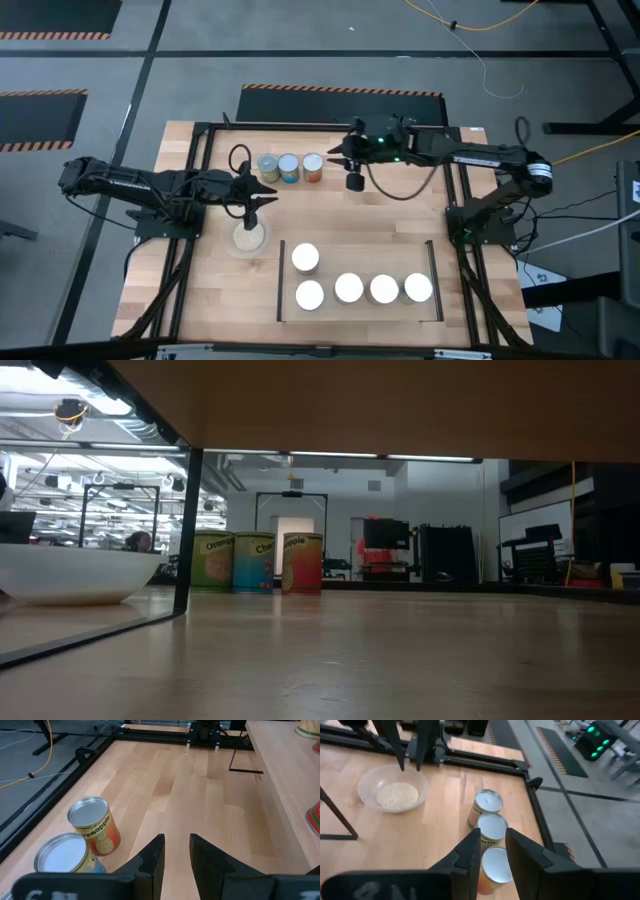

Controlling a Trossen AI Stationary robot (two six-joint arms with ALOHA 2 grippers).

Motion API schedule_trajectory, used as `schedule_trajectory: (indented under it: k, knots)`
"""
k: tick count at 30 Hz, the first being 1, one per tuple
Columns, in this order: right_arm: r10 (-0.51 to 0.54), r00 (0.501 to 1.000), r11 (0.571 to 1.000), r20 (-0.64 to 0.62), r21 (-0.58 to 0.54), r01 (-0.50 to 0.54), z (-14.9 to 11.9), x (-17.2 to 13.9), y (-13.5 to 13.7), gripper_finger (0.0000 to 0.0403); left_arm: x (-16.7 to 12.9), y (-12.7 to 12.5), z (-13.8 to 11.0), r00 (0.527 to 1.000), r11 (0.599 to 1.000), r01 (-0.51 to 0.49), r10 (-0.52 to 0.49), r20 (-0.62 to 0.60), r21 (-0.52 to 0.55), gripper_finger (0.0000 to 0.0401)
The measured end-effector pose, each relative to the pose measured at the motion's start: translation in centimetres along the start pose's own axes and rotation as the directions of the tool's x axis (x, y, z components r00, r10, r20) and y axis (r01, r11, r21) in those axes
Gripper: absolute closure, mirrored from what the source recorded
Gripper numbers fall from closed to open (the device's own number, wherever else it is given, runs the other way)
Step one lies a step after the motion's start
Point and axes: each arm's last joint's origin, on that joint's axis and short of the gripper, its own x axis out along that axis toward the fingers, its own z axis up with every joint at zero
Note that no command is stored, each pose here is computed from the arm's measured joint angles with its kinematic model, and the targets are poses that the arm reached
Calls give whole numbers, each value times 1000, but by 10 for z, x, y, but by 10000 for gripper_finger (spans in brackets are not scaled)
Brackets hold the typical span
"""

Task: Pick and place cans onto a shelf
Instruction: Put the canned pineapple on the shelf

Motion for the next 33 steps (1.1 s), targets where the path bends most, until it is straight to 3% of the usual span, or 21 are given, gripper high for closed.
schedule_trajectory:
  k: [18, 28, 33]
  knots:
    - [23, 1000, 999, -9, -31, -23, -38, 93, -4, 308, 0, 0, 0, 1000, 1000, 1, -1, -4, 1, 317]
    - [38, 996, 999, -75, -10, -39, -61, 121, -2, 308, 0, 0, -1, 1000, 1000, 1, -1, -7, 2, 317]
    - [47, 994, 996, -100, 77, -39, -69, 128, 0, 308, 0, 0, -1, 1000, 1000, 0, 0, -8, 2, 317]
